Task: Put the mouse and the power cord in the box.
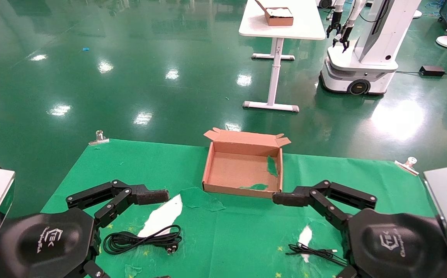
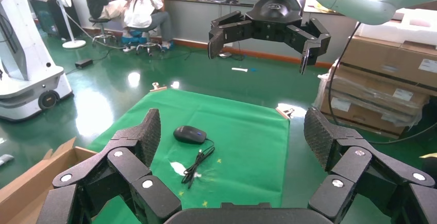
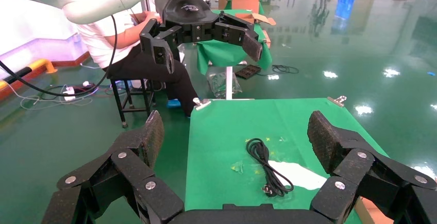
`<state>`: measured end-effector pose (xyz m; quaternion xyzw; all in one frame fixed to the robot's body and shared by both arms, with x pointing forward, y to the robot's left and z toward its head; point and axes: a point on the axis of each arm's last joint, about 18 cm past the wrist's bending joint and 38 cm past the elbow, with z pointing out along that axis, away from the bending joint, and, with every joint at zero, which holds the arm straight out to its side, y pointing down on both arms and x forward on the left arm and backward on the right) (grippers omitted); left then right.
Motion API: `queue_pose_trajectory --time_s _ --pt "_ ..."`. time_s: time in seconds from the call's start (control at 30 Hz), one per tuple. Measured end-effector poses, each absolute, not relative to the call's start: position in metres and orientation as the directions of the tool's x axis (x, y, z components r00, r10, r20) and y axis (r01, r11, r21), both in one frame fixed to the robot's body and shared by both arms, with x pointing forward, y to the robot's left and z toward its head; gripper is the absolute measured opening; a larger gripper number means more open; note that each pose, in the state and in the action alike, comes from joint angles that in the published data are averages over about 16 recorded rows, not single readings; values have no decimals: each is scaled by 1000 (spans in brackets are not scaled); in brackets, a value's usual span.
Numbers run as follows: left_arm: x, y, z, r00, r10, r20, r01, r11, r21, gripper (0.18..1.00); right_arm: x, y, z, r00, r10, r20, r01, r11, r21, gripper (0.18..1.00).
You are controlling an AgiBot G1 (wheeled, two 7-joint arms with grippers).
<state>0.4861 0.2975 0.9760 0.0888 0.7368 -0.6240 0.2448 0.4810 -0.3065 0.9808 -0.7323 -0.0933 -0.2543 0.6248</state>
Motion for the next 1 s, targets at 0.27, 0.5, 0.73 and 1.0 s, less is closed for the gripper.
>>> queue_pose_trajectory --time_s 0.27,0.5,0.73,1.0 --pt "520 298 941 -859 -181 -480 354 468 -810 1000 504 -317 954 828 -177 532 406 -466 -787 1001" --pt "551 305 923 -835 -194 -514 280 655 -702 1000 526 -328 941 801 -173 573 347 -646 -680 1001" --pt "572 306 914 -819 -206 -535 232 734 -638 1000 534 -330 940 795 -178 580 322 -686 -652 1001" --pt "612 304 901 -786 -258 -562 132 818 -560 1000 536 -332 940 793 -182 582 315 -695 -646 1001"
